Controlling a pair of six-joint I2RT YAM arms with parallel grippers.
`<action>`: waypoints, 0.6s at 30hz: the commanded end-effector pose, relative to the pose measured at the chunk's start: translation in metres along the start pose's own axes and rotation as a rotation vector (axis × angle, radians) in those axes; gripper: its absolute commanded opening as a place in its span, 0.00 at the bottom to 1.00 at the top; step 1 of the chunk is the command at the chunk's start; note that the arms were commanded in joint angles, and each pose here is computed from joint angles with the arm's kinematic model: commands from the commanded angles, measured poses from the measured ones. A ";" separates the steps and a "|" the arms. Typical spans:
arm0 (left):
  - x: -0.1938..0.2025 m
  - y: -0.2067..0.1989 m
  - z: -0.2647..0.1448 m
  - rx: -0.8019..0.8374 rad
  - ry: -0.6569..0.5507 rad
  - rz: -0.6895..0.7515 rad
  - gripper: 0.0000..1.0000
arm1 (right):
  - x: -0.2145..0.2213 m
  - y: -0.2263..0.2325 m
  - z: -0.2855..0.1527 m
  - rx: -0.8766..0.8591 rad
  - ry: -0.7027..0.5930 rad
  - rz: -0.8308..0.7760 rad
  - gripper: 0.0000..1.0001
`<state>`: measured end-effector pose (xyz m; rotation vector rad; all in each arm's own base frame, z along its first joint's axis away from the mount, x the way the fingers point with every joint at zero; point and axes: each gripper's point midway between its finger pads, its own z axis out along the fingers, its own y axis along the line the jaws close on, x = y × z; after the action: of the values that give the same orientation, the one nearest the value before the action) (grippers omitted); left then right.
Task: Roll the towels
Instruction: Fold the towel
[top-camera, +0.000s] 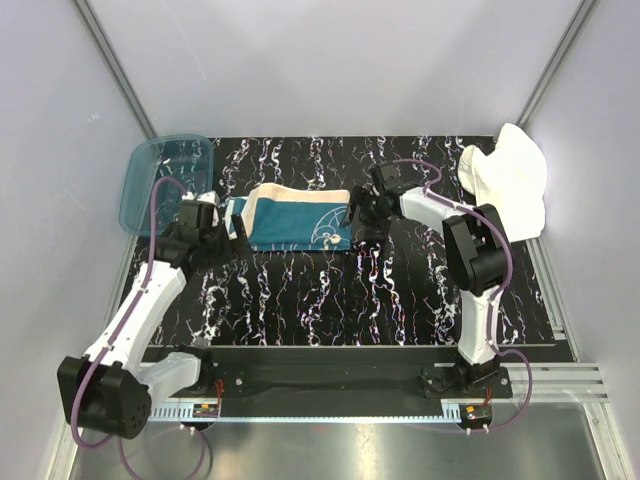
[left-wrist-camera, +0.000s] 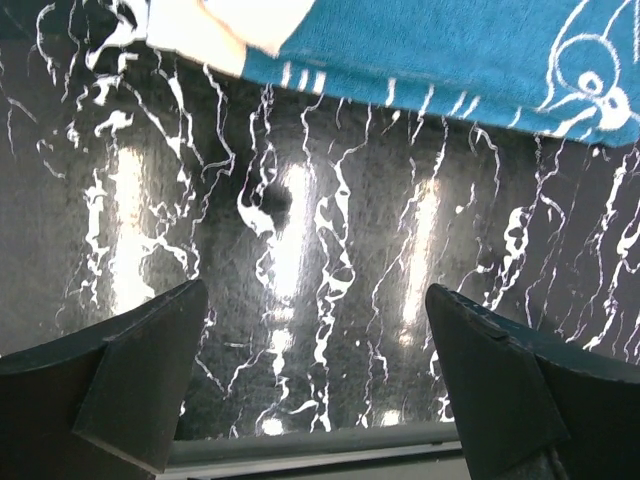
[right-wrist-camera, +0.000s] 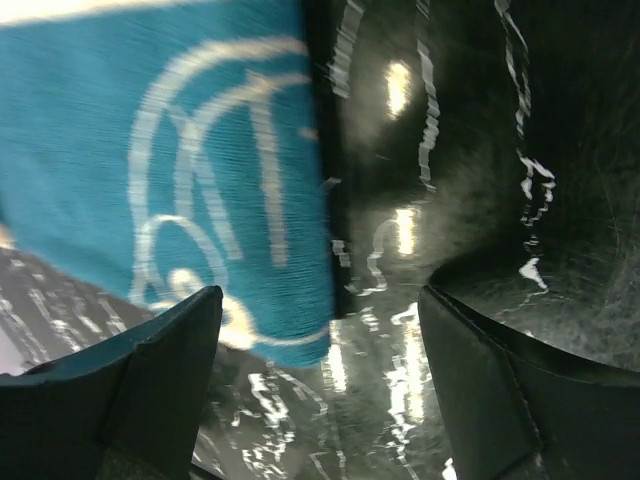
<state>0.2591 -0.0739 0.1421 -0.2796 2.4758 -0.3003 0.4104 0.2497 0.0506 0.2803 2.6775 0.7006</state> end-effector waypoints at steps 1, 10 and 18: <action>-0.036 -0.006 -0.001 -0.021 -0.104 -0.011 0.94 | 0.011 0.004 0.008 -0.045 0.038 -0.010 0.85; -0.060 -0.018 0.027 -0.034 -0.059 -0.006 0.77 | 0.041 -0.003 0.024 -0.103 0.094 0.015 0.51; -0.068 -0.020 0.050 -0.055 -0.031 -0.018 0.60 | 0.073 -0.029 0.014 -0.042 0.140 0.033 0.14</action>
<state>0.3204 -0.0801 0.1289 -0.3214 2.5394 -0.2307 0.3725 0.2656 0.0153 0.2747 2.7136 0.9219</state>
